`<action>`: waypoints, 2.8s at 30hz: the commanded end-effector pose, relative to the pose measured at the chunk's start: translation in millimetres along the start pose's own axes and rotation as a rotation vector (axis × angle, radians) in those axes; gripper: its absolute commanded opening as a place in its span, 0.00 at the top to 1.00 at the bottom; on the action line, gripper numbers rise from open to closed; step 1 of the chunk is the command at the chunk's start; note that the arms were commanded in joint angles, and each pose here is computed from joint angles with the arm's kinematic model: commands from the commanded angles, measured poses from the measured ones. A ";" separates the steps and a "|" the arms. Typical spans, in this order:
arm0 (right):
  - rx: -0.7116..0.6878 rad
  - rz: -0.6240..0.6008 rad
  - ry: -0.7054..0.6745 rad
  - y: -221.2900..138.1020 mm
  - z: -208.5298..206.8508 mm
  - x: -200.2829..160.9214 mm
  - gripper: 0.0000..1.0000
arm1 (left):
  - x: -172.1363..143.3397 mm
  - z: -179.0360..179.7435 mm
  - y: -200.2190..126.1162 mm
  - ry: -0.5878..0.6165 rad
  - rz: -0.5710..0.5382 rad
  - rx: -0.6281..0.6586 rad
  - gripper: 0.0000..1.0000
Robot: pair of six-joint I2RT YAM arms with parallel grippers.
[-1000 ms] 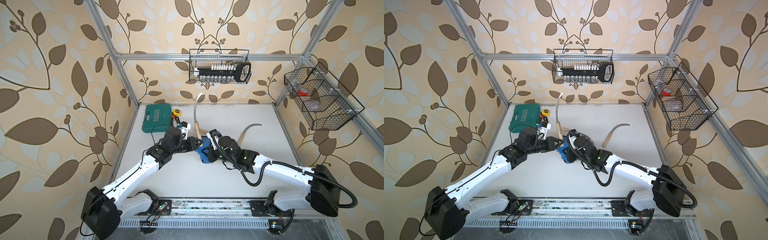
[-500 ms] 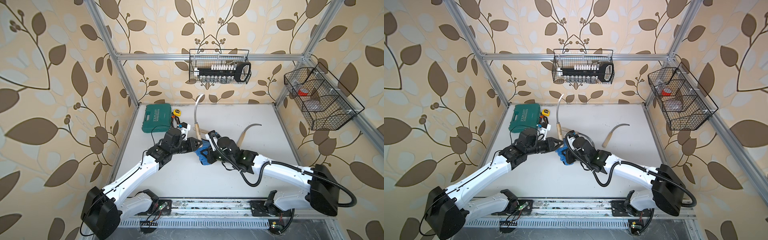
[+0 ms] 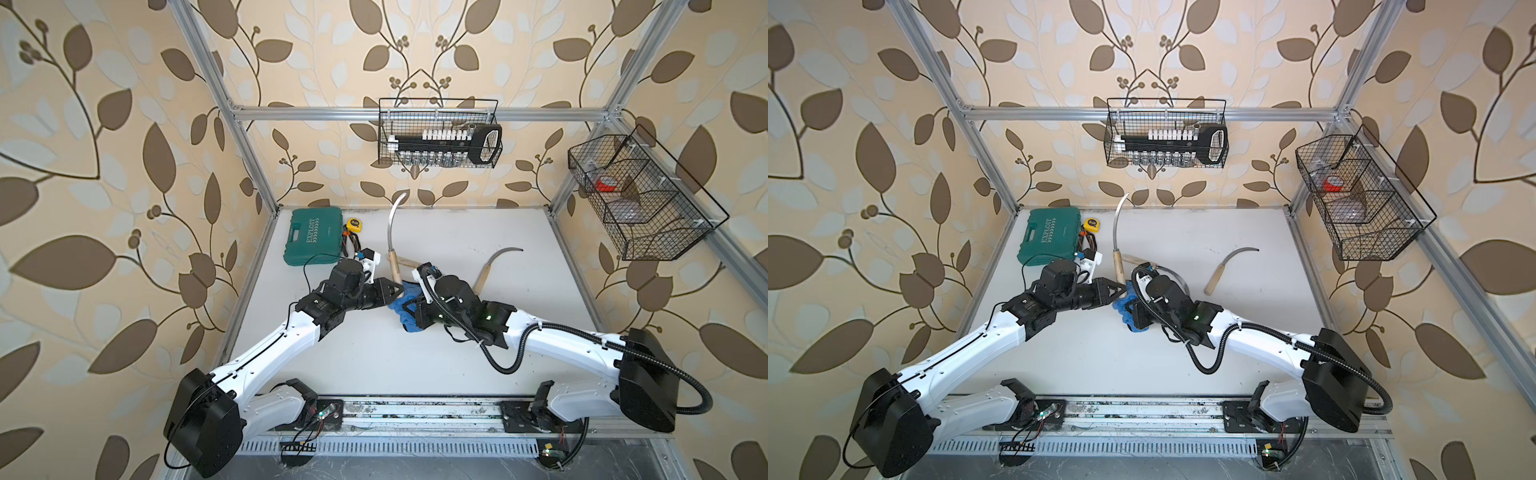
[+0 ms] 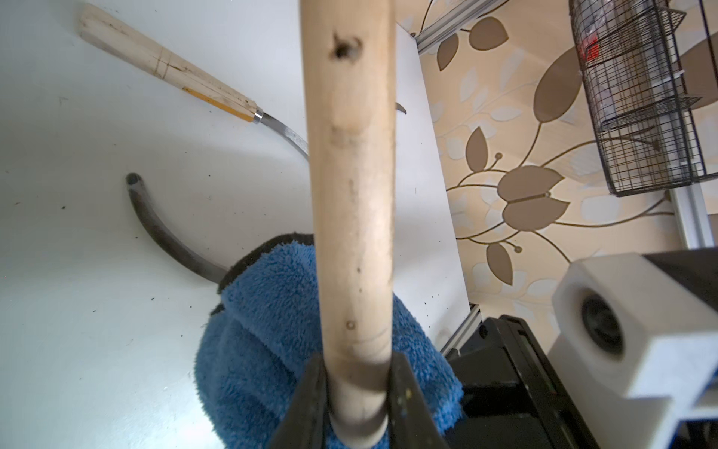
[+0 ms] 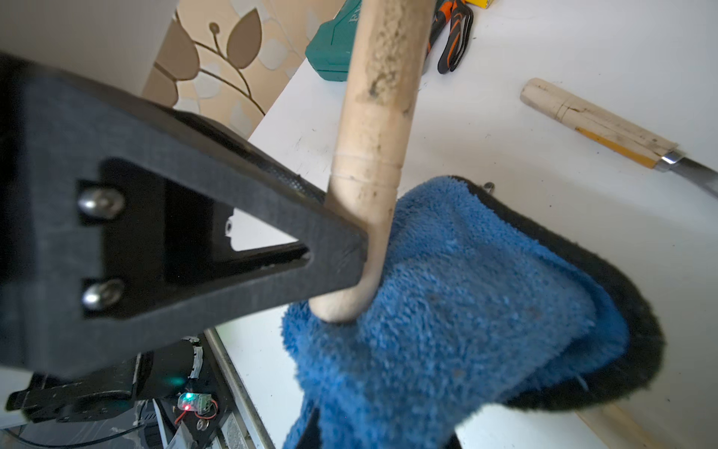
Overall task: Wipe small sickles with rags
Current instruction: Wipe the small sickle.
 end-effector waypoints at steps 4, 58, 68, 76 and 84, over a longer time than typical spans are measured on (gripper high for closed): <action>0.066 -0.104 0.024 -15.2 7.0 15.2 1.00 | -5.3 -13.2 5.4 0.051 0.037 -0.053 1.00; 0.266 -0.109 0.243 14.3 -49.5 109.3 1.00 | -14.3 -25.1 38.2 0.310 0.065 0.009 1.00; 0.196 -0.028 0.209 15.9 -60.6 43.3 1.00 | -7.3 -22.8 36.6 0.310 0.051 0.082 1.00; 0.192 -0.036 0.185 0.0 -51.7 19.1 1.00 | -4.5 -29.3 35.1 0.314 0.059 0.055 1.00; 0.191 -0.101 0.173 0.0 -40.0 64.0 1.00 | -13.5 -26.4 39.8 0.296 0.093 0.009 1.00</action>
Point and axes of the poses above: each gripper's point midway between its finger pads, its own y axis out along the fingers, its own z axis along the line the jaws close on, x = y × z, the point moved 8 cm from there along -y, back along the fingers, and after that the axes turned 8 degrees about y, right-handed, at the moved point
